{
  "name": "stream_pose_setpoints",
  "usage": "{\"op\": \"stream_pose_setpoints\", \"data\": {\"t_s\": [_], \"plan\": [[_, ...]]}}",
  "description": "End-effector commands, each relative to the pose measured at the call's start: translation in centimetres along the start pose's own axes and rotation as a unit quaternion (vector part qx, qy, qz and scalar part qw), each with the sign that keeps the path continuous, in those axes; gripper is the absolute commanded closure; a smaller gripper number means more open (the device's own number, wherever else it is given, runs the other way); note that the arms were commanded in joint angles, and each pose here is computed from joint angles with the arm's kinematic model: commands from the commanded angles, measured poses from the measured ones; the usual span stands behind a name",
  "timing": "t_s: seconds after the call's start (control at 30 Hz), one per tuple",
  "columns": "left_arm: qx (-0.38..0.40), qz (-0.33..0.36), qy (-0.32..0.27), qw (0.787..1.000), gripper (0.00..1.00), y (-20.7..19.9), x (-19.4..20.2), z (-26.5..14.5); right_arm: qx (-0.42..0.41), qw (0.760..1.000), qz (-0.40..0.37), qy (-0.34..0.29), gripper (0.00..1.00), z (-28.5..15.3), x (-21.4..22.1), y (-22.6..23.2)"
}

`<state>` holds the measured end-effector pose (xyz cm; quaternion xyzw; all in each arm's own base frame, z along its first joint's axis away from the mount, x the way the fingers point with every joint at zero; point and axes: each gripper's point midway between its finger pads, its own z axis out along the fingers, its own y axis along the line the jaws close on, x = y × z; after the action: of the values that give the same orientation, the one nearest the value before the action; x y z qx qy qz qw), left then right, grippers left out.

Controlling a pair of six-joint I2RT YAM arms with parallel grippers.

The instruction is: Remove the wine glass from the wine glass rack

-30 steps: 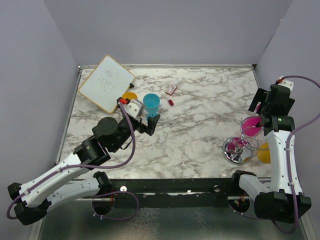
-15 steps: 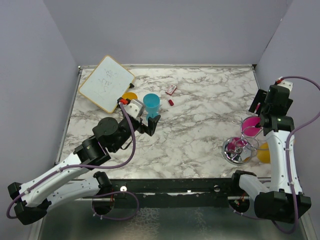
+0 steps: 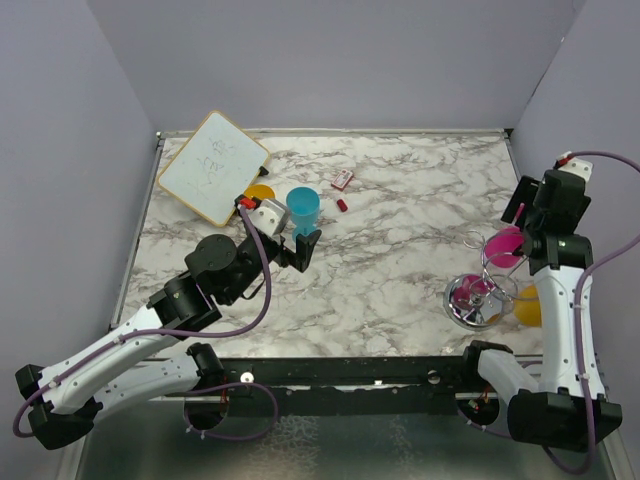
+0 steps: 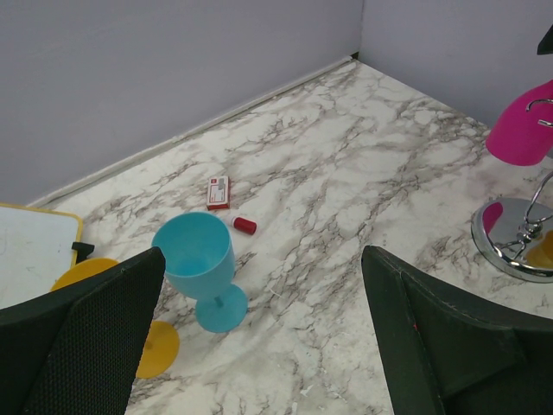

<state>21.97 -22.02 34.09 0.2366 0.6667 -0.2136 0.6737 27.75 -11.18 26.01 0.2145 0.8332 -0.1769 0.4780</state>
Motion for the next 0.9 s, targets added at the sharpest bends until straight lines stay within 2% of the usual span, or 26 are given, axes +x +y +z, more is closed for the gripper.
{"op": "stream_pose_setpoints", "data": {"t_s": [0.0, 0.4, 0.63, 0.77, 0.87], "plan": [[-0.004, 0.003, -0.001, 1.000, 0.01, 0.1, 0.1, 0.0, 0.006, 1.000, 0.006, -0.028, 0.29, -0.8, -2.2, -0.6], [-0.003, 0.004, 0.001, 1.000, 0.01, 0.0, 0.2, 0.1, 0.044, 0.999, -0.002, -0.028, 0.29, -0.5, -2.3, -1.8], [-0.001, 0.003, -0.001, 1.000, 0.01, 0.0, 0.1, 0.0, 0.050, 0.997, 0.013, -0.055, 0.29, 0.4, -4.3, -1.5], [-0.003, 0.005, -0.001, 1.000, 0.01, 0.1, 0.1, 0.0, 0.028, 0.998, 0.025, -0.048, 0.31, 2.0, -4.9, 0.0], [-0.007, 0.005, -0.001, 1.000, 0.01, 0.2, 0.1, 0.0, -0.008, 0.997, 0.025, -0.072, 0.33, 2.1, -6.5, 1.3]]}}
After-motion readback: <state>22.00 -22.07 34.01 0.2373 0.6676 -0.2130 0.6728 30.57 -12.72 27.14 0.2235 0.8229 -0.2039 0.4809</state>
